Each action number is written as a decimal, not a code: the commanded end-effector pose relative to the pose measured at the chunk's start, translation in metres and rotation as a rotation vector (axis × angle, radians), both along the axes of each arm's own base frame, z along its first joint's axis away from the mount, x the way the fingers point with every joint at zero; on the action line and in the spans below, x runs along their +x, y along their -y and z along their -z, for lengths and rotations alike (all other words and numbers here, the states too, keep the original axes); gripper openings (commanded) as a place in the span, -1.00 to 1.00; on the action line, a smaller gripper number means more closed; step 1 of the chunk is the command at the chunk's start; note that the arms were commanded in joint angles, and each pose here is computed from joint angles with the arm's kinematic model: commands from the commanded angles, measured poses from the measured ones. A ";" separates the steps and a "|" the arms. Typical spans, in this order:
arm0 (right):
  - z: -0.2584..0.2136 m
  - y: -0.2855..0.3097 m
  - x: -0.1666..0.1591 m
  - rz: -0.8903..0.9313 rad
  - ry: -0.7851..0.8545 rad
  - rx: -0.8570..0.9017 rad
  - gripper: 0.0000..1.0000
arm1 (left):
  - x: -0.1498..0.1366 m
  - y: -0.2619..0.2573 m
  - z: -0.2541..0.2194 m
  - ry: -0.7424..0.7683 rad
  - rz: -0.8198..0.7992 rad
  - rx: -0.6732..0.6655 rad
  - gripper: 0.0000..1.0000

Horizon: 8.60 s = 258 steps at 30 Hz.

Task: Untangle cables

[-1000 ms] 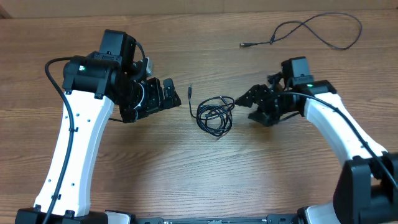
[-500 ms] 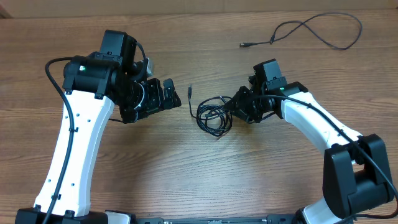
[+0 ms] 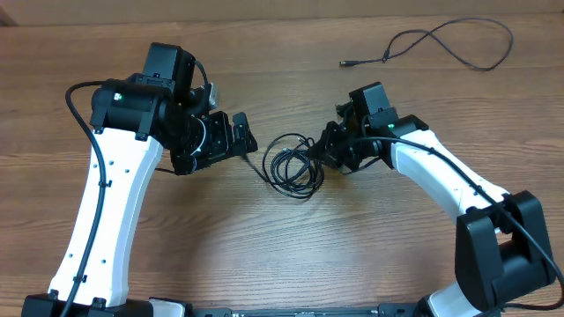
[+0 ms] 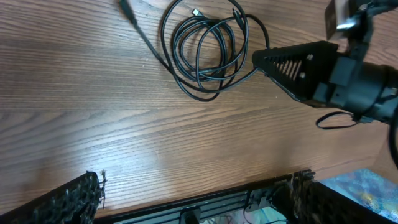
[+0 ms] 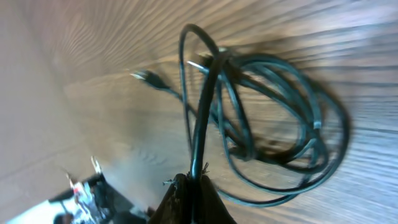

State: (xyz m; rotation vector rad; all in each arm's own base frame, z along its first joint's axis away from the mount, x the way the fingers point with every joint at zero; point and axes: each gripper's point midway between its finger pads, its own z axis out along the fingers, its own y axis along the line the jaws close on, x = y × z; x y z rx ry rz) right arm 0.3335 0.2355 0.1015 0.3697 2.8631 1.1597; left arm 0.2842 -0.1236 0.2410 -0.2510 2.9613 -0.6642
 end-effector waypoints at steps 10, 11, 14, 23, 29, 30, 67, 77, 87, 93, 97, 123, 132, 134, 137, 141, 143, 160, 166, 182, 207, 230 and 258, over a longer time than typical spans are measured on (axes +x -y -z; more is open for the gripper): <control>-0.200 -0.048 -0.006 -0.323 0.647 0.162 -0.93 | 0.002 0.003 -0.006 0.034 0.028 -0.002 1.00; -0.207 -0.049 -0.006 -0.323 0.671 0.170 -0.93 | 0.002 0.003 -0.006 0.034 0.028 -0.002 0.99; -0.227 -0.052 -0.002 -0.314 0.751 0.204 -0.93 | 0.002 0.003 -0.006 0.034 0.028 -0.002 1.00; -0.321 -0.045 -0.004 -0.228 0.976 0.316 -0.93 | 0.001 0.003 -0.006 0.031 0.029 -0.001 1.00; -0.364 -0.030 -0.004 -0.158 1.087 0.301 -0.93 | 0.001 0.003 -0.006 0.038 0.043 0.001 1.00; -0.368 -0.030 -0.005 -0.151 1.087 0.310 -0.93 | 0.001 0.003 -0.006 0.044 0.056 0.003 0.99; -0.495 0.098 0.027 0.356 1.287 0.557 -0.93 | -0.005 0.013 0.005 0.045 0.138 0.025 0.99; -0.469 0.169 0.051 0.478 1.201 0.430 -0.93 | -0.002 0.014 0.004 0.059 0.138 0.022 1.00; -0.495 0.149 0.026 0.391 1.131 0.653 -0.93 | 0.000 0.044 0.001 0.189 0.382 0.005 1.00; -0.504 0.148 0.021 0.404 1.095 0.724 -0.93 | 0.020 0.065 0.027 0.145 0.265 0.091 1.00; -0.505 0.150 0.022 0.426 1.071 0.745 -0.93 | 0.042 0.080 0.052 0.085 0.148 0.080 0.97; -0.491 0.148 0.027 0.416 1.033 0.705 -0.93 | 0.133 0.152 0.194 -0.042 -0.059 -0.117 -0.07; -0.460 0.162 0.051 0.484 1.077 0.503 -0.93 | 0.134 0.145 0.191 -0.039 -0.035 -0.125 -0.92; -0.443 0.175 0.063 0.549 1.082 0.390 -0.93 | 0.130 0.135 0.184 -0.056 -0.038 -0.119 -0.92; -0.402 0.217 0.084 0.709 1.073 0.084 -0.93 | 0.127 0.108 0.156 -0.045 -0.067 -0.091 -0.92; -0.358 0.280 0.089 0.916 0.992 -0.288 -0.93 | 0.123 0.055 0.107 0.052 -0.123 0.023 -0.92; -0.341 0.317 0.084 1.005 0.946 -0.470 -0.93 | 0.116 0.009 0.065 0.149 -0.209 0.145 -0.92; -0.229 0.361 0.126 0.945 0.653 -0.572 -0.93 | 0.044 -0.070 -0.017 0.276 -0.366 0.407 -0.92; -0.215 0.314 0.149 0.761 0.649 -0.342 -0.93 | 0.044 -0.046 -0.012 0.255 -0.235 0.315 -0.91; -0.145 0.236 0.144 0.455 0.467 -0.270 -0.93 | 0.044 -0.045 -0.009 0.245 -0.231 0.313 -0.92; -0.064 0.298 0.114 0.501 0.157 -0.452 1.00 | 0.041 -0.046 -0.008 0.234 -0.218 0.321 -0.91; 0.047 0.300 0.037 0.529 -0.168 -0.596 0.76 | 0.044 -0.045 -0.007 0.240 -0.220 0.320 -0.87; 0.081 0.305 0.056 0.660 -0.058 -0.560 -0.63 | 0.043 -0.045 -0.006 0.236 -0.218 0.321 -0.87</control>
